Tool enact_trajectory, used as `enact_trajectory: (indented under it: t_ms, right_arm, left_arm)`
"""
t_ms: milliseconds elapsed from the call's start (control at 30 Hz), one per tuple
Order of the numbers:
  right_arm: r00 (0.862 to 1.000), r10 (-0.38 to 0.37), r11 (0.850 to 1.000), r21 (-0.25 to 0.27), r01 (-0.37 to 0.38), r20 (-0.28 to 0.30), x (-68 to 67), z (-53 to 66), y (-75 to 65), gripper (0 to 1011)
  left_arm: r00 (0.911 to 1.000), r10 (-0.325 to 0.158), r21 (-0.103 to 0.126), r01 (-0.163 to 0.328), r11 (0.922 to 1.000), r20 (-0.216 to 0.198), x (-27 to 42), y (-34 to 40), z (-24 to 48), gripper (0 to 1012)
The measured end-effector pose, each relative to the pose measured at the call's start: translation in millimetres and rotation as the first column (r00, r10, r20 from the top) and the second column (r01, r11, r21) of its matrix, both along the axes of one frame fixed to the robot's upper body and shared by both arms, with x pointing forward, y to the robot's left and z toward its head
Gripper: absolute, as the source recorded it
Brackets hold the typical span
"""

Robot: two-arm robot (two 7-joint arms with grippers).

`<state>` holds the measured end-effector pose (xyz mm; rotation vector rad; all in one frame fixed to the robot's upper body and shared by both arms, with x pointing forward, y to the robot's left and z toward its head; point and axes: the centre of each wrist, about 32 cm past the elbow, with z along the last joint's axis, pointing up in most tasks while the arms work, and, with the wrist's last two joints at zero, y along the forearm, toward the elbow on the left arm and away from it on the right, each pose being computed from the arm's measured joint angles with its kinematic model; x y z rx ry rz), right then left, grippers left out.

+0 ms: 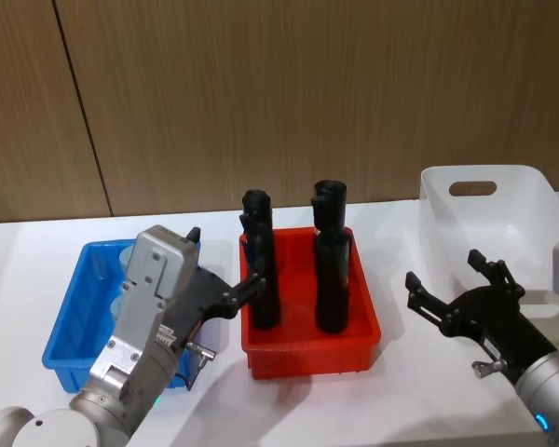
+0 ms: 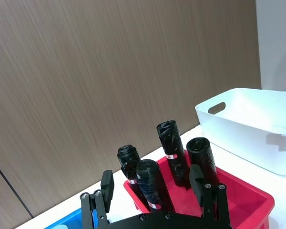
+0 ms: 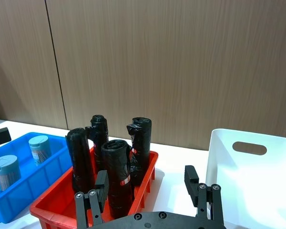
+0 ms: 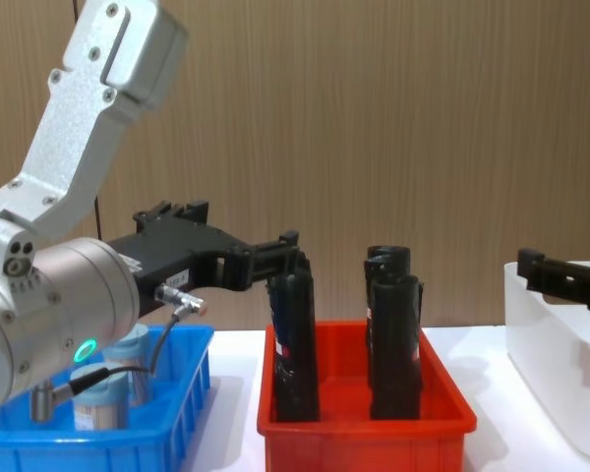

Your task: Pick the cotton swabs from the blue box and place them into the white box.

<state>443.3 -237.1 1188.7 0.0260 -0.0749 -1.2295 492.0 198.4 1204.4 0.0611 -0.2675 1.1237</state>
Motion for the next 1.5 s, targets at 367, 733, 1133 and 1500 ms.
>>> enact_trajectory:
  t_ms: [367,733,1133,1500]
  right_arm:
    - [1.0,0.0,1.0,0.0,0.0,0.0,0.0,0.0,0.0,1002]
    - [1.0,0.0,1.0,0.0,0.0,0.0,0.0,0.0,0.0,1002]
    - [1.0,0.0,1.0,0.0,0.0,0.0,0.0,0.0,0.0,1002]
    - [1.0,0.0,1.0,0.0,0.0,0.0,0.0,0.0,0.0,1002]
  left_arm:
    - [1.0,0.0,0.0,0.0,1.0,0.0,0.0,0.0,0.0,1004]
    - [1.0,0.0,0.0,0.0,1.0,0.0,0.0,0.0,0.0,1004]
    - [0.9967,0.061,-0.026,-0.063,0.9977,-0.053,0.0,0.3,4.8,1004]
    - [0.9756,0.175,-0.051,-0.183,0.9818,-0.132,-4.3,8.9,8.7,1004]
